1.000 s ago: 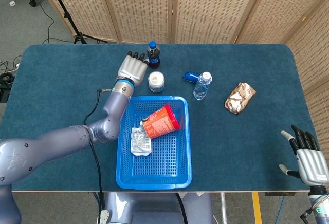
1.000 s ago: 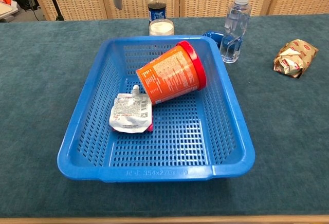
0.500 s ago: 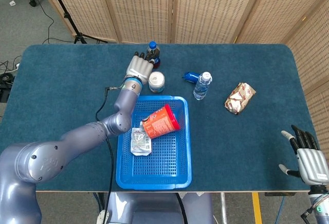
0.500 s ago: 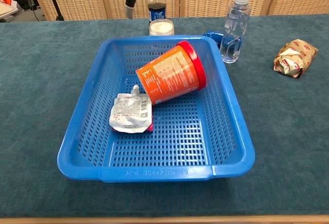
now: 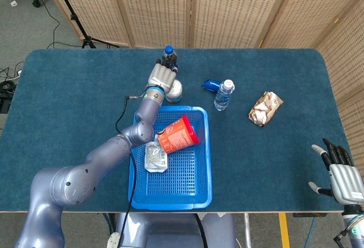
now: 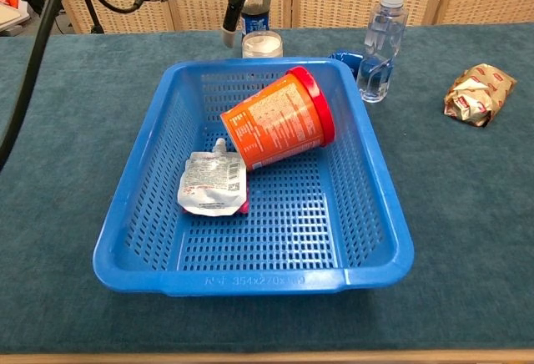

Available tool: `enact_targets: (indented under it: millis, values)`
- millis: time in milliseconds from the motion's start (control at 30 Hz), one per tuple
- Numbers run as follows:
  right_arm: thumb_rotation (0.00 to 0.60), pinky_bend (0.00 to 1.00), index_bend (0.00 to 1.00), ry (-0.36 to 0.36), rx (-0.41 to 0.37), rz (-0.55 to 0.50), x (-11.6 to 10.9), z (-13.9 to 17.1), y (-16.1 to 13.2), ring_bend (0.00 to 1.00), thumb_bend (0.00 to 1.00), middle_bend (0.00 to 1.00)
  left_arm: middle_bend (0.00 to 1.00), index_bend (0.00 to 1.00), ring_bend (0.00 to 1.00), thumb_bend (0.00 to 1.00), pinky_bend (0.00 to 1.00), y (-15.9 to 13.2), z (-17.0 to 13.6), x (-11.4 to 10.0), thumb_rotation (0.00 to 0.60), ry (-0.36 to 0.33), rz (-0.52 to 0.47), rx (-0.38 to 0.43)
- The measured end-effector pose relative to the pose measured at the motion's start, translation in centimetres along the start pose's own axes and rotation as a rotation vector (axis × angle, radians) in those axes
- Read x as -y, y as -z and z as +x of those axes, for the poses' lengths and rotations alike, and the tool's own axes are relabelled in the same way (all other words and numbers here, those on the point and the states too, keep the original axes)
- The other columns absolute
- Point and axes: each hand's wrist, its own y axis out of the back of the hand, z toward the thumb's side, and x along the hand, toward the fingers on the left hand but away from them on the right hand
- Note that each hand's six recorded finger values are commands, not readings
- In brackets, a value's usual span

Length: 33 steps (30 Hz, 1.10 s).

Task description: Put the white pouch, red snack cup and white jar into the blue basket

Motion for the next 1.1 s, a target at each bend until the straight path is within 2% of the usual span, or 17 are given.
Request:
enact_targets:
  millis: [533,633,800,1100]
  values:
    - [0.6,0.0,0.14,-0.007,0.004,-0.029,-0.1,0.2,0.3,0.0,0.16,0.0,0.0,0.12,0.0,0.21,0.1,-2.7,1.2,1.5,0.6,0.002,0.01,0.038]
    - [0.6,0.0,0.14,-0.01,0.006,-0.031,-0.1,0.3,0.3,0.0,0.16,0.0,0.0,0.16,0.0,0.22,0.1,-2.8,1.2,1.8,0.6,0.005,0.01,0.038]
    - [0.6,0.0,0.14,-0.01,0.009,-0.036,-0.2,0.3,0.4,0.0,0.16,0.0,0.01,0.29,0.04,0.27,0.14,-2.8,1.3,2.2,0.6,0.006,0.029,0.028]
    - [0.6,0.0,0.14,-0.009,0.006,-0.038,-0.2,0.4,0.3,0.0,0.16,0.0,0.09,0.35,0.14,0.33,0.22,-2.3,1.3,2.6,0.6,0.01,0.053,0.007]
